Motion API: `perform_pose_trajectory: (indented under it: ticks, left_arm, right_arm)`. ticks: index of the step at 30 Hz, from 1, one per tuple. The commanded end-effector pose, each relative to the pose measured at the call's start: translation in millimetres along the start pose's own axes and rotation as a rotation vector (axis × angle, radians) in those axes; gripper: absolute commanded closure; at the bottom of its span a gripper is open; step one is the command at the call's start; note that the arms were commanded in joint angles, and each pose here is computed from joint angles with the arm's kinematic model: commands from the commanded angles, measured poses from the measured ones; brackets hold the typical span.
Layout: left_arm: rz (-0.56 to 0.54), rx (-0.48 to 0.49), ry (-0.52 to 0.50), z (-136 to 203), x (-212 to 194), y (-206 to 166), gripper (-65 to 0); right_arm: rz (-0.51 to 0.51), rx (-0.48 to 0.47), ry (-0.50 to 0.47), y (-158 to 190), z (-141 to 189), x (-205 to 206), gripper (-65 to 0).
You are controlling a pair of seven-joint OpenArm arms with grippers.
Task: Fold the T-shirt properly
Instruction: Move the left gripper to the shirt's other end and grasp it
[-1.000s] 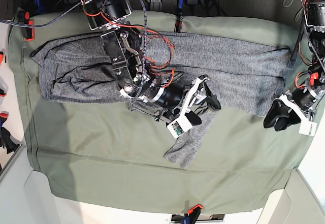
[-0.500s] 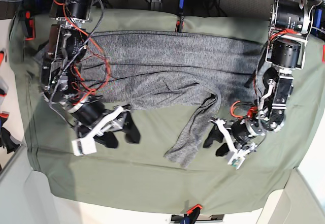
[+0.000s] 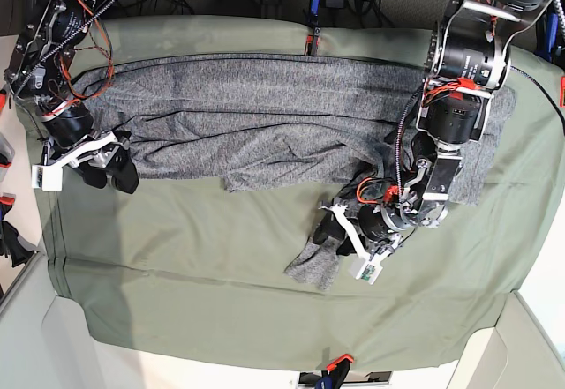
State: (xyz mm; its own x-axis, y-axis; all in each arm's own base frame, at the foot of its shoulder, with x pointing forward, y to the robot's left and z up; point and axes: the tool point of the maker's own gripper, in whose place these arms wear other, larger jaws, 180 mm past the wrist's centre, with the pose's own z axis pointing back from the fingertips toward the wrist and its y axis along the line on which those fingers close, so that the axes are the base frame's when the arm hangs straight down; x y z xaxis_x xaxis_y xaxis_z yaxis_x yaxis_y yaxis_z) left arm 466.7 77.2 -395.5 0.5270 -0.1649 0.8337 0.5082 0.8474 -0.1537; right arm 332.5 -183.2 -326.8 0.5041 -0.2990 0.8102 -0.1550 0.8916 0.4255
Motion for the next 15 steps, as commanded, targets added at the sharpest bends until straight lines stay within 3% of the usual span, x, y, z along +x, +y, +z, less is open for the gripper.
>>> perform_pose_trajectory:
  ticks: [1, 5, 9, 15]
  left_arm:
    - [-0.014, -0.015, -0.088, 0.0, 34.5, -0.8, -30.8]
    - [-0.015, -0.014, -0.104, 0.1, 37.7, -0.9, -0.3]
    - [-0.039, 0.025, -0.106, 13.0, 44.6, 22.0, 0.0]
    - [0.000, 0.055, -0.097, 64.2, 48.3, 50.7, 0.0]
  right_arm:
    - [0.017, 0.024, -0.060, 5.9, 1.0, 18.9, -40.7]
    - [0.020, 0.023, -0.065, 6.1, 0.6, 20.4, -40.7]
    - [0.043, -0.002, -0.053, 1.5, 0.5, 18.4, -40.7]
    - [0.069, -0.033, -0.047, -4.1, 0.8, 16.7, -40.7]
